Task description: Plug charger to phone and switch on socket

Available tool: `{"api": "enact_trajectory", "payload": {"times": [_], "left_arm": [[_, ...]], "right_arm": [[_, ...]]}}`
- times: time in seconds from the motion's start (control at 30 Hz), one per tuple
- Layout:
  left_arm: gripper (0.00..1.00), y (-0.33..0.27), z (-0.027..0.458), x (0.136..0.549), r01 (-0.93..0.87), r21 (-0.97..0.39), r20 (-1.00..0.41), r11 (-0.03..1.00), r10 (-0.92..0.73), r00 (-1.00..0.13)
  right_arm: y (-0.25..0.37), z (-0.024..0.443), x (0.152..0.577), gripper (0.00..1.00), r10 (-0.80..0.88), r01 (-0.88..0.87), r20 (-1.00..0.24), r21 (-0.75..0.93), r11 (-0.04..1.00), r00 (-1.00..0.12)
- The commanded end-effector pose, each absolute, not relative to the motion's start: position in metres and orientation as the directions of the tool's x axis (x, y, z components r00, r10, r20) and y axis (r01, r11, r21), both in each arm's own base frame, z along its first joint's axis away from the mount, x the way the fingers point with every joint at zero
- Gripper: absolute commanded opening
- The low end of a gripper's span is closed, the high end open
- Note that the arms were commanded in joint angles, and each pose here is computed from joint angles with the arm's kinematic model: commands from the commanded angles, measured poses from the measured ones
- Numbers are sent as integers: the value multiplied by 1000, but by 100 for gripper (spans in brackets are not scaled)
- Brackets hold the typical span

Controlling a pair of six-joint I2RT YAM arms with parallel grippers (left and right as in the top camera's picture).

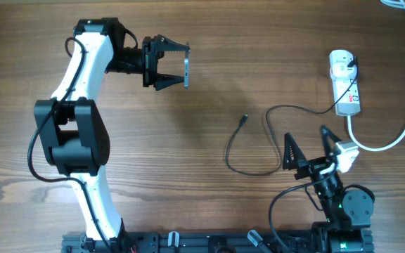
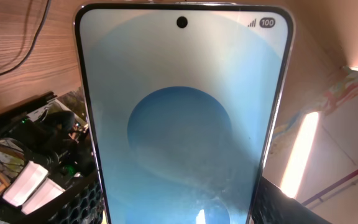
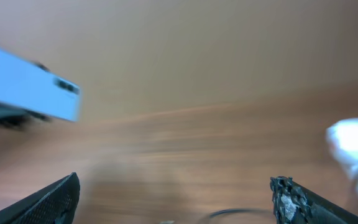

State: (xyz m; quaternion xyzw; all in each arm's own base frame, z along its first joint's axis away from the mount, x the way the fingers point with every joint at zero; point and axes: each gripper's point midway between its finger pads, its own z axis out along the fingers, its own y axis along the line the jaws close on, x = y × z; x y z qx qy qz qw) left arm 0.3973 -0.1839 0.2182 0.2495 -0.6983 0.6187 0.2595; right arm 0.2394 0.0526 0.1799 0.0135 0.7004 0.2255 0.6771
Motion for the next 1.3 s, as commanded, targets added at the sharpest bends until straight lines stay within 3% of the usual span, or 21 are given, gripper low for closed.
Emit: {"api": "enact_trajectory", "payload": {"times": [0.0,0.1,0.13,0.17,0.27,0.43,0.5,0.6,0.73,0.83,1.03,1.07,1.13,1.27], "left_arm": [[72,-183,247,394,-634,-772,635,54,2,-773],[72,-183,246,394,-634,-772,635,54,2,-773],[72,-183,246,394,-634,-772,635,54,2,-773],[72,-183,246,394,-634,-772,635,54,2,-773],[72,-183,247,394,-633,-773,634,54,2,-774],[72,-183,246,394,-633,-772,634,54,2,-773],[72,-183,246,394,-633,-772,634,54,2,-773],[72,-183,246,394,-634,-772,635,54,2,-773],[72,-183,246,394,-634,-772,635,54,2,-773],[72,-183,246,394,-634,-772,635,54,2,-773],[72,-183,246,394,-634,-772,635,54,2,-773],[72,-183,246,394,-634,-772,635,54,2,-773],[72,-183,246,394,-634,-772,635,54,2,-773],[72,-183,246,394,-633,-772,634,54,1,-773]], "right_arm": [[70,182,233,100,730,-266,-618,786,558,-294],[73,182,231,100,889,-120,-223,974,191,-400],[77,183,229,100,890,-95,-152,988,123,-429],[85,187,225,100,866,-120,-160,986,116,-474],[102,225,209,100,787,-368,-375,907,203,-490],[103,276,190,100,779,-555,-478,806,207,-405],[106,294,182,100,742,-621,-574,733,278,-345],[108,292,188,100,667,-568,-660,713,411,-346],[96,281,206,100,482,-398,-788,611,684,-382],[70,265,223,100,402,-160,-760,543,824,-511],[82,235,236,100,466,-19,-556,656,754,-688],[84,232,238,100,447,-30,-552,652,758,-704],[105,238,234,100,294,-228,-620,622,749,-727],[106,228,232,99,277,-192,-564,633,750,-778]]}}
